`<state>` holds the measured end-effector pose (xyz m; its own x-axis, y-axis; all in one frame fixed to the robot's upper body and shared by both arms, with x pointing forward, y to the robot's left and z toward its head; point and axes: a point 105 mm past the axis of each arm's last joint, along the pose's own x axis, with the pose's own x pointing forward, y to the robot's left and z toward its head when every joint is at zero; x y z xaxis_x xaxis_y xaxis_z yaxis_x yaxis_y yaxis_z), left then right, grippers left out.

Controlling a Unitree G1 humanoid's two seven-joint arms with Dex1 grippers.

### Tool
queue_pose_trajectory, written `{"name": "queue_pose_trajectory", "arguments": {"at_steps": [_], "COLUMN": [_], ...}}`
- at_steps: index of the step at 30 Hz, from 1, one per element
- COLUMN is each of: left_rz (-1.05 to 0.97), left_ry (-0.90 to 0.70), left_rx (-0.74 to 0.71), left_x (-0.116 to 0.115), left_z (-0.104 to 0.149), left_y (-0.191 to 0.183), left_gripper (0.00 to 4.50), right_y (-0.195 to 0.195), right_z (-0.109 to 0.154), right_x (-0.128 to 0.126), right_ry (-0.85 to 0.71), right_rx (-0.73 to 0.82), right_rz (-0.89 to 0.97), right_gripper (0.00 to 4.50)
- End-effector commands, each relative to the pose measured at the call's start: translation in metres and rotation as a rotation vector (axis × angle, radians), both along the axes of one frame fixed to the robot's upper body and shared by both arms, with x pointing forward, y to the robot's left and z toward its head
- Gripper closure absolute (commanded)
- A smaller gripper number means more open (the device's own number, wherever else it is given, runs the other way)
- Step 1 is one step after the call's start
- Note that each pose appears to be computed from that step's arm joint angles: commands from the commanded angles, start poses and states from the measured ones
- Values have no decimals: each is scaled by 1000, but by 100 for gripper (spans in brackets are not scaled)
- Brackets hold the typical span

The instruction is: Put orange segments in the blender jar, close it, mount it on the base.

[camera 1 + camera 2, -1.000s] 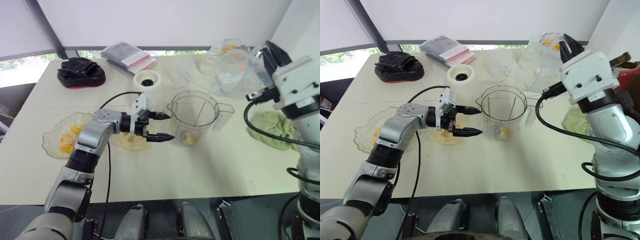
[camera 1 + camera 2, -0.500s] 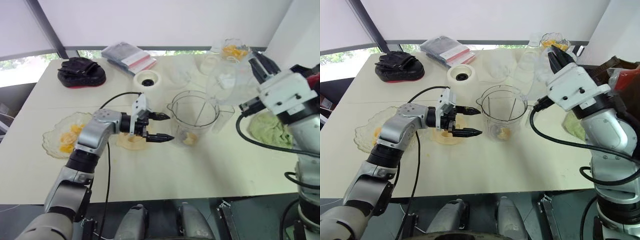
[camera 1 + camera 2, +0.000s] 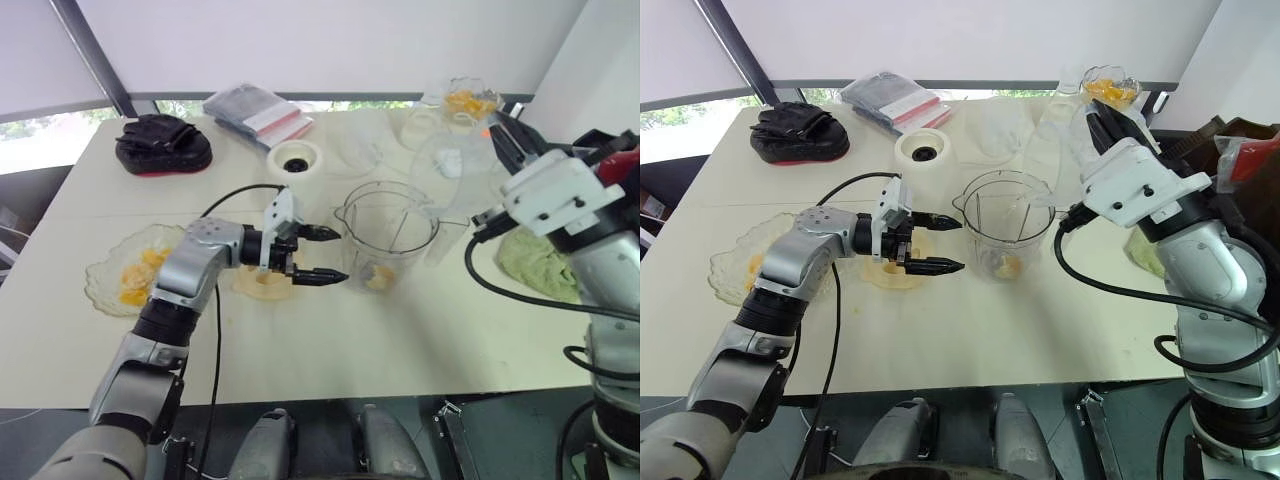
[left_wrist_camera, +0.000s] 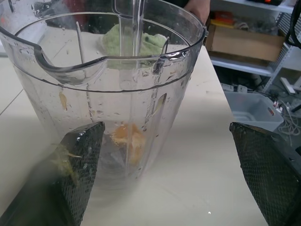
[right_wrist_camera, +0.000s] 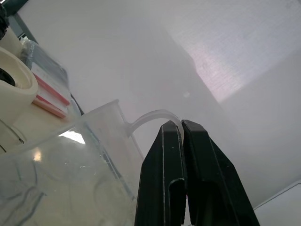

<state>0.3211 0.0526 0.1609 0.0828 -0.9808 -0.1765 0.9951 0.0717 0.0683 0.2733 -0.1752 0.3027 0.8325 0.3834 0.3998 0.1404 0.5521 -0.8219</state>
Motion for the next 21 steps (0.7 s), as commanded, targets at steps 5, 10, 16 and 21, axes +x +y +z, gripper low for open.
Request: {"name": "queue_pose_trajectory", "arguments": {"at_steps": [5,10,16,21], "left_rz": [-22,-24,-29,-30], "left_ry": [-43,-43,-42,-41], "left_rx": [-15,-14,-14,-14], "left_x": [0,-1,-1,-1], "left_z": [12,11,11,11], "left_y": [-5,-5,-7,-7], "left_gripper": [7,7,7,7], "right_y": [-18,-47,-76,-107], "right_z": [10,9,1,-20], "right_x": [-1,2,3,0], "right_ry": [-54,-64,-69,-106], "right_rx": [194,614,979,1183], "right_rz": [-60,-112,-153,-209], "right_gripper": [445,445,445,445]}}
